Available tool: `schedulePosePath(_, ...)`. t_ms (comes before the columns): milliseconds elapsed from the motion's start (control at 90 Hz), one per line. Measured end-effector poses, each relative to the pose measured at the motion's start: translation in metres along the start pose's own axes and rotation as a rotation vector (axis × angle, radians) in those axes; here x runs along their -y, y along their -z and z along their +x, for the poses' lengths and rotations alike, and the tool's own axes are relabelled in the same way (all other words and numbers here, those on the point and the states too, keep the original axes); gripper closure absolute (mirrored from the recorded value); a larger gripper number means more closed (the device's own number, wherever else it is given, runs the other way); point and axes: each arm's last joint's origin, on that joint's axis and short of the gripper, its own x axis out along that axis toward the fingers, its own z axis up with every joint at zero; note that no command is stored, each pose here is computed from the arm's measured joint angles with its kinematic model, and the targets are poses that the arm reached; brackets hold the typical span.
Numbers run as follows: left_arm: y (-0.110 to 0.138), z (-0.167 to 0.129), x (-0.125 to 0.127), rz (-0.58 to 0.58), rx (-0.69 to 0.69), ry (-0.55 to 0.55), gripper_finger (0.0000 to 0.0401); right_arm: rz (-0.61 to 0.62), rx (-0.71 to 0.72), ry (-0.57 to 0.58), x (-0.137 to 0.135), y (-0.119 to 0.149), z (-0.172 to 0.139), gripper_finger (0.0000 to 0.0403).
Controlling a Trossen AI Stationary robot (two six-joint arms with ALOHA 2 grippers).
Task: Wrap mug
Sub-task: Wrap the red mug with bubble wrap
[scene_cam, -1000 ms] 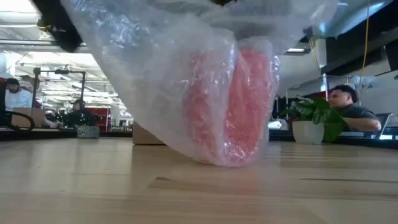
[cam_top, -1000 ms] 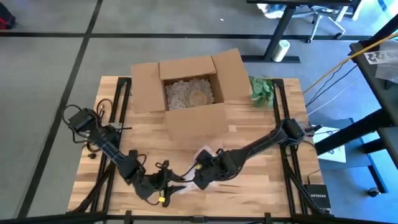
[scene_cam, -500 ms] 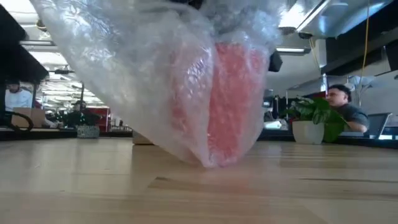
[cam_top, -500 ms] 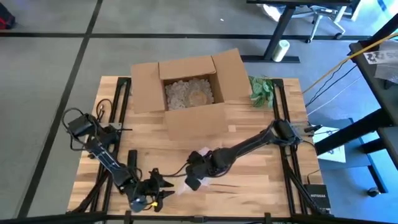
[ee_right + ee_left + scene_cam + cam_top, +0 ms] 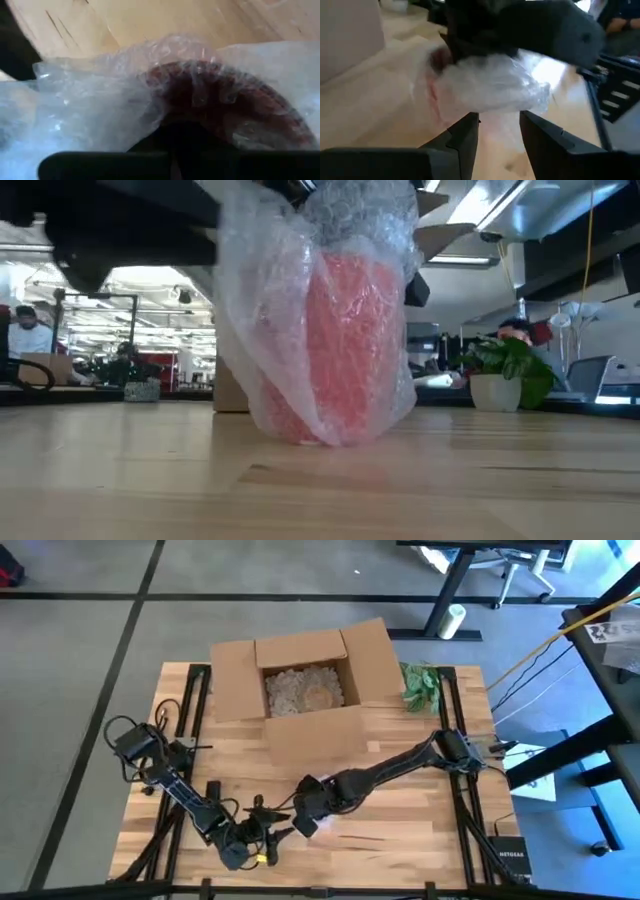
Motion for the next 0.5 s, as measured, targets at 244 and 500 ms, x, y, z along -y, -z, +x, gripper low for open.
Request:
schedulePosePath(244,-0.012,0.008,0.002,0.041,0.061,0.009,0.0272,-0.009,-0.014,-0.057,-0.004,-0.001,-0.006,0.0403)
schedulePosePath(500,-0.011,0.018,-0.006,0.006,0.012,-0.001,0.0272,-0.018,-0.047,0.003,-0.015,-0.006,-0.046,0.0403)
